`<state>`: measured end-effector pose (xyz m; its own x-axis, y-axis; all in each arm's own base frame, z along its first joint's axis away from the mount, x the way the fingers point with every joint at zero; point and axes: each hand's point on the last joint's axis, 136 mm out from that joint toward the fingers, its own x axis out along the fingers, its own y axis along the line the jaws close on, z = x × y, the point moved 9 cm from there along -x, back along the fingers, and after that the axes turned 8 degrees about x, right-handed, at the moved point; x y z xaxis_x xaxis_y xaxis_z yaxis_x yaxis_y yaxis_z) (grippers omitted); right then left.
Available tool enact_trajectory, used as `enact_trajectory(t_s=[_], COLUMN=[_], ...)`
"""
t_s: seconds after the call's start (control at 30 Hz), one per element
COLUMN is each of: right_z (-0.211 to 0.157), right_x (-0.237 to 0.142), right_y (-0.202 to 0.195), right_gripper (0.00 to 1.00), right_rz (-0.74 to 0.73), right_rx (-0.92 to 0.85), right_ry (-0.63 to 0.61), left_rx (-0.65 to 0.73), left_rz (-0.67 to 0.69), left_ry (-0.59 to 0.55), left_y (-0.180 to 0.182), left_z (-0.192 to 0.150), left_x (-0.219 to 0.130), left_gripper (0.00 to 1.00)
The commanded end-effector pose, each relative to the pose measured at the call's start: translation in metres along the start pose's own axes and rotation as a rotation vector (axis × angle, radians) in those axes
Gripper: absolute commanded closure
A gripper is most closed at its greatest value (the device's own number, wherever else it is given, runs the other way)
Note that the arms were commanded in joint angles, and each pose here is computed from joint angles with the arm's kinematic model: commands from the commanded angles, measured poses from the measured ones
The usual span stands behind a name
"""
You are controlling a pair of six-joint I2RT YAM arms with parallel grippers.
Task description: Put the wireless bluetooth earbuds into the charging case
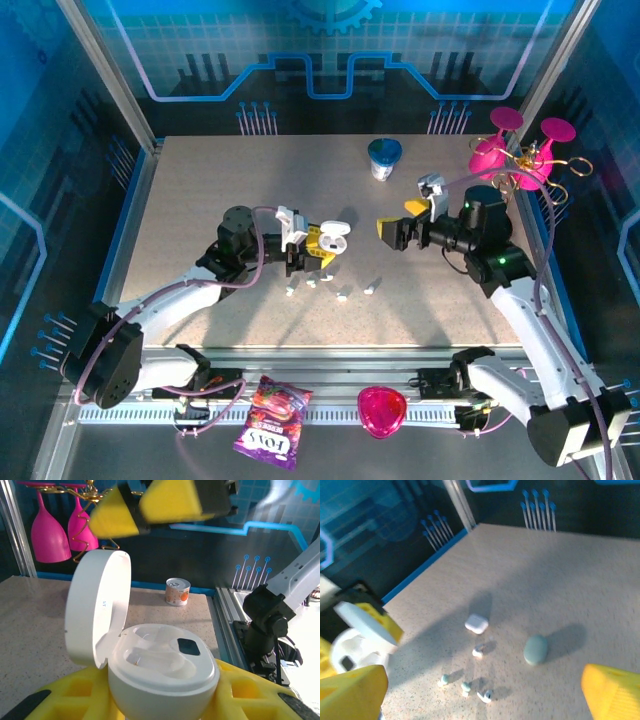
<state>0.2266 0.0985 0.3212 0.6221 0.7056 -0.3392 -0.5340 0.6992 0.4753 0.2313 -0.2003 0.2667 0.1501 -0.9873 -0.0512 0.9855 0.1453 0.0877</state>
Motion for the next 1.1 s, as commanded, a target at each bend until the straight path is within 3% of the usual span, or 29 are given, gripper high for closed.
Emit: enact_trajectory(t_s=[0.0,0.3,0.6,0.83,0.93,1.07], right_z=[-0.022,-0.108,-0.172,-0.184,-0.185,-0.185], right_x=[0.006,0.04,0.086,0.098,0.101,0.108], right_y=[-0.023,-0.055,-0.047,-0.053,-0.058,-0.06], right_gripper=[0.01,0.13,0.16,0.41,0.46,0.61], right_rz=[-0.137,-0.304,-0.428,-0.549,-0.62,-0.696], right_rx=[0.188,0.559,0.642,0.699,0.732,0.762], right_ry=[0.036,0.209,0.386,0.397,0.444,0.501], left_rx=[0.064,0.104,0.101,0.095,0.093,0.095], left_rz=[0.032,0.019,0.003,-0.011,-0.012,-0.012], left_ry=[-0.053,-0.081,-0.08,-0.071,-0.069,-0.069], left_y=[-0.002,-0.009,-0.01,-0.012,-0.013,-0.013], left_z=[0.015,0.034,0.035,0.034,0.033,0.033], left_x=[-0.009,-0.015,-0.015,-0.016,-0.015,-0.015], left_gripper=[0.68,0.68,0.68,0.68,0.68,0.68])
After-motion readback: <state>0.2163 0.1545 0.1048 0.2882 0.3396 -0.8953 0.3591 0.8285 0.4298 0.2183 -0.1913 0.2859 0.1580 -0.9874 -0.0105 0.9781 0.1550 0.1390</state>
